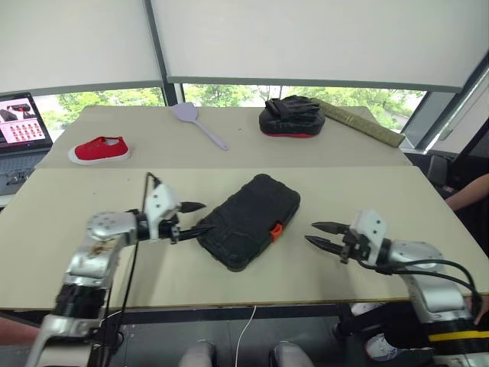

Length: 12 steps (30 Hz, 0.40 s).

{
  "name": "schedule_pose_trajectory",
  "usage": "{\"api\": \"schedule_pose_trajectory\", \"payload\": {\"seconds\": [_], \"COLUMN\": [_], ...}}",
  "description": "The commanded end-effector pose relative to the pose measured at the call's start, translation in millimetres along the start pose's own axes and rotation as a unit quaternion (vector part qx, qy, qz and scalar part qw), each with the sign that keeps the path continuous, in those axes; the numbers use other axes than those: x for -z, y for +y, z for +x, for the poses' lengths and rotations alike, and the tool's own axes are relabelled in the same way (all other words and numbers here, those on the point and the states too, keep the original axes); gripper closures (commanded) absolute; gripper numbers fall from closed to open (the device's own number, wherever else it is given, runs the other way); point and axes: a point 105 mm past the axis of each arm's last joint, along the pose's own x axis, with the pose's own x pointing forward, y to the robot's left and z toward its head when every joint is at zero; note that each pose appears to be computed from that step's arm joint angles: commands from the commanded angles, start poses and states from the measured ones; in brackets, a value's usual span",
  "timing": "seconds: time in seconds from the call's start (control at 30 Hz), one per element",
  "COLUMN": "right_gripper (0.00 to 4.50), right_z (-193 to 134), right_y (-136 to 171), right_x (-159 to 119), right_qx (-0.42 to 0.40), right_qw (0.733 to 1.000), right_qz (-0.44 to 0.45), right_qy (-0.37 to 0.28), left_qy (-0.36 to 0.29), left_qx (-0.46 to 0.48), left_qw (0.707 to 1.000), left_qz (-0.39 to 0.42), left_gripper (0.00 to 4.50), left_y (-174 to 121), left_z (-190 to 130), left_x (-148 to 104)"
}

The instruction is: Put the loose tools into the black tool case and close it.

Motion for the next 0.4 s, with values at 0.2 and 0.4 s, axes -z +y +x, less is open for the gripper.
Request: {"api": "schedule_pose_trajectory", "payload": {"seconds": [0.2,0.4], "right_gripper": [0.05,0.05], "right_z": [-42.8,-49.7], "right_y": [-24.1,-26.0], "right_x": [1.0,9.9], "right_qx": [0.023,0.034], "right_qw": [0.997,0.996], "right_qz": [-0.065,-0.080], "right_qy": [0.019,0.030], "left_qy": [0.099,0.097], "left_qx": [-0.104,-0.116], "left_qw": [0.989,0.988], "left_qz": [0.010,0.013], "left_gripper": [0.00,0.00], "left_y": [15.1,6.8], "left_z": [-78.4,-86.4], "left_x": [52.6,59.2]}}
